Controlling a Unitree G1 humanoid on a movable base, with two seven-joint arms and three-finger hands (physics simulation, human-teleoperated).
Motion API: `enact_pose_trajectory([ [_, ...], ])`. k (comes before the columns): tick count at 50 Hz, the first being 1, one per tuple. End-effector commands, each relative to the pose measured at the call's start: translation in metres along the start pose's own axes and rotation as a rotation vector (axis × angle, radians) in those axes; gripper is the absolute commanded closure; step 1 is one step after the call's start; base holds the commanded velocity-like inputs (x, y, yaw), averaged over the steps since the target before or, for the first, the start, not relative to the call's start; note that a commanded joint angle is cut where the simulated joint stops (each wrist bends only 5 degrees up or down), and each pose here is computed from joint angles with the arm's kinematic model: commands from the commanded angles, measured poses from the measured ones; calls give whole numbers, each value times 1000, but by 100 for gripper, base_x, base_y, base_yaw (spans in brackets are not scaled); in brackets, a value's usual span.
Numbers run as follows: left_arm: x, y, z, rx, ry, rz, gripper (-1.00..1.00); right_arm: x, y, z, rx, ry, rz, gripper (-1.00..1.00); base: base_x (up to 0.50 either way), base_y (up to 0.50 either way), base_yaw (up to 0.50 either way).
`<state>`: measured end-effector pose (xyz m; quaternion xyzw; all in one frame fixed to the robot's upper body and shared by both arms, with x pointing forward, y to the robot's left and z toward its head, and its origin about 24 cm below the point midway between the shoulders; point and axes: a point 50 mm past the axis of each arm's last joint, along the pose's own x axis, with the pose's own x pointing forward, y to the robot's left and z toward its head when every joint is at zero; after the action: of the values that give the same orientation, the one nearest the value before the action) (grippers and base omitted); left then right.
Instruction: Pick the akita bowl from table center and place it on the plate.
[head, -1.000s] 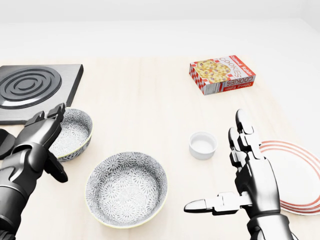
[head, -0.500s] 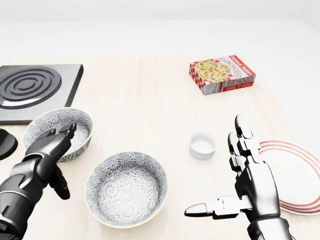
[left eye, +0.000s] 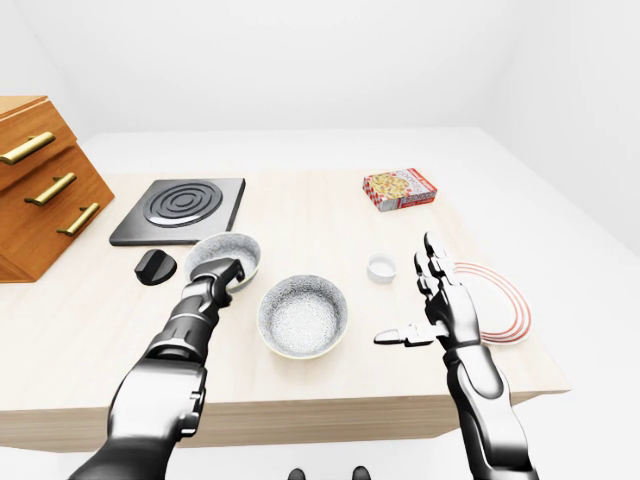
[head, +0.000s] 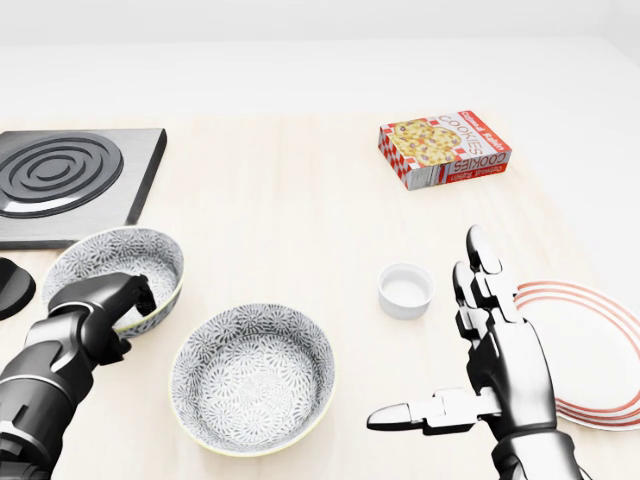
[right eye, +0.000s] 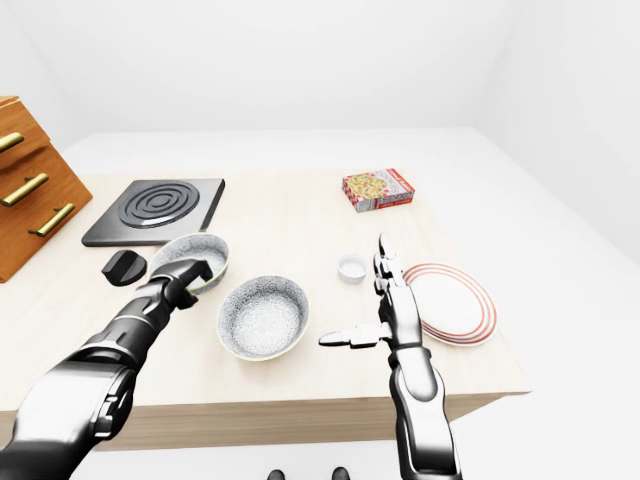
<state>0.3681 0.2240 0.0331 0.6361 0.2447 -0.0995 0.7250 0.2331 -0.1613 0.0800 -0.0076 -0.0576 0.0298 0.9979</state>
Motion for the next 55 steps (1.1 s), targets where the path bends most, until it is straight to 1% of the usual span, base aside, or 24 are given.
enact_pose_trajectory([
  [1, -1, -16, -7, 14, 43, -85, 100, -2, 0, -1, 2, 5, 4, -100, 0, 0, 0],
  [5, -1, -16, -7, 15, 44, -86, 100, -4, -1, -1, 2, 7, 5, -100, 0, 0, 0],
  [9, -1, -17, -6, 9, 29, -102, 100, -3, -1, -2, 2, 12, 5, -100, 0, 0, 0],
  [17, -1, -16, -5, 18, 2, -89, 100, -1, 0, 0, 1, 1, 3, -100, 0, 0, 0],
  [25, -1, -13, 0, 66, -86, -28, 100, 0, 1, -1, 2, 5, 0, -100, 0, 0, 0],
  [28, -1, -12, -1, 83, -83, -8, 100, -1, 1, -1, 1, 7, -1, -100, 0, 0, 0],
  [29, -4, 36, 3, 90, -111, 12, 100, -1, 1, -1, 1, 6, -1, -100, 0, 0, 0],
  [32, -11, 61, 9, 104, -144, 50, 100, -5, -1, -2, 1, 12, -2, -100, 0, 0, 0],
  [35, -18, 71, 13, 114, -168, 72, 100, -7, -2, -4, 1, 22, -3, -100, 0, 0, 0],
  [42, -42, 93, 26, 151, -235, 135, 100, -5, -2, -2, -3, 13, -2, -100, 0, 0, 0],
  [47, -51, 103, 28, 151, -249, 163, 100, -7, -4, -1, -9, 10, -3, -100, 0, 0, 0],
  [49, -54, 106, 30, 151, -258, 168, 100, -6, -5, 2, -35, 0, -10, -100, 0, 0, 0],
  [51, -56, 108, 32, 148, -266, 175, 100, -3, -8, 8, -89, -23, -20, -100, 0, 0, 0],
  [53, -59, 110, 35, 147, -279, 179, 100, 6, -17, 28, -136, -107, -71, -100, 0, 0, 0],
  [54, -60, 110, 36, 148, -286, 179, 100, 13, -18, 40, -211, -156, -68, -100, 0, 0, 0],
  [55, -61, 110, 38, 148, -294, 180, 100, 20, -17, 62, -284, -242, -46, -100, 0, 0, 0],
])
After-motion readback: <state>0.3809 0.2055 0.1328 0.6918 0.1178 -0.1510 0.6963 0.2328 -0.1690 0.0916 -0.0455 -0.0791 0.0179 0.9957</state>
